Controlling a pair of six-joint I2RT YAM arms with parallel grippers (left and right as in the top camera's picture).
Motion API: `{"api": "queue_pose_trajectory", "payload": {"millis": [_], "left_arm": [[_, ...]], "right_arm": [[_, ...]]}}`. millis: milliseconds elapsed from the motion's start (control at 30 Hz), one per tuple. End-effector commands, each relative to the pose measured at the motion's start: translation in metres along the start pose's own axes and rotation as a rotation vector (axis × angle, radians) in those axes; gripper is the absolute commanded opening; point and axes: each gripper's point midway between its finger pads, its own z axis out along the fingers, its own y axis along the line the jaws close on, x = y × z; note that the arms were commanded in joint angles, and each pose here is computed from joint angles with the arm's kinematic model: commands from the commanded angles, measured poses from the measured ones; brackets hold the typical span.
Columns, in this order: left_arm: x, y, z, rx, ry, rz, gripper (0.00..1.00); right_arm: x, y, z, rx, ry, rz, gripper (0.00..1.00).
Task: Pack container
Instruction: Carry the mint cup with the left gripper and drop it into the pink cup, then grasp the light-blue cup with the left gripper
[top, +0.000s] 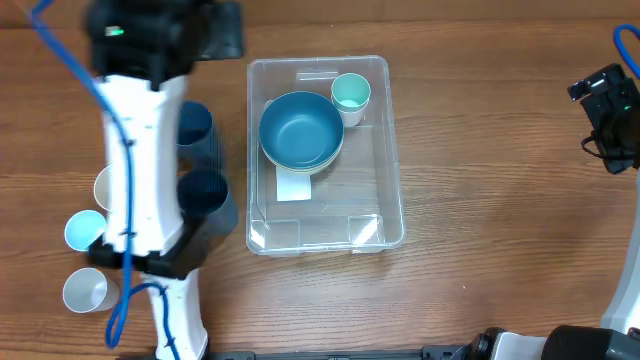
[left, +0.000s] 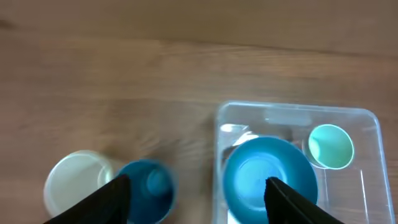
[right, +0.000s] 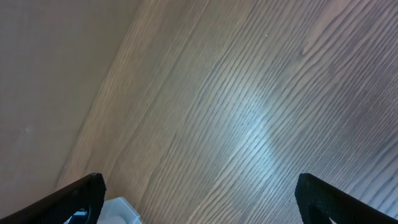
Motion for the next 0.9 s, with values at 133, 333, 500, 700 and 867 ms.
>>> {"api": "queue_pose_trajectory", "payload": {"millis": [133,333,500,700,867], "left_arm": [[0.067,0.155,-0.048,-0.297,0.158,-0.340,0.75],[0.181,0.263,-0.015,-0.416,0.475,-0.729,0.80],[0.247,0.309,0.028,-0.370,0.537,-0.903,0.79],[0.293,0.320,0.061,-0.388,0.571,-0.929,0.78],[0.308,0.332,0.070,-0.462,0.568,-0.908,0.74]], "right_arm": [[-0.003,0.003,-0.004,-0.009,-0.014,0.002,1.00],[-0.003,0.003,-0.004,-0.009,-0.014,0.002,1.00],[-0.003,0.003,-0.004,-0.009,-0.014,0.002,1.00],[-0.003,0.003,-0.004,-0.009,-0.014,0.002,1.00],[-0.003,0.003,-0.004,-0.009,-0.014,0.002,1.00]]}}
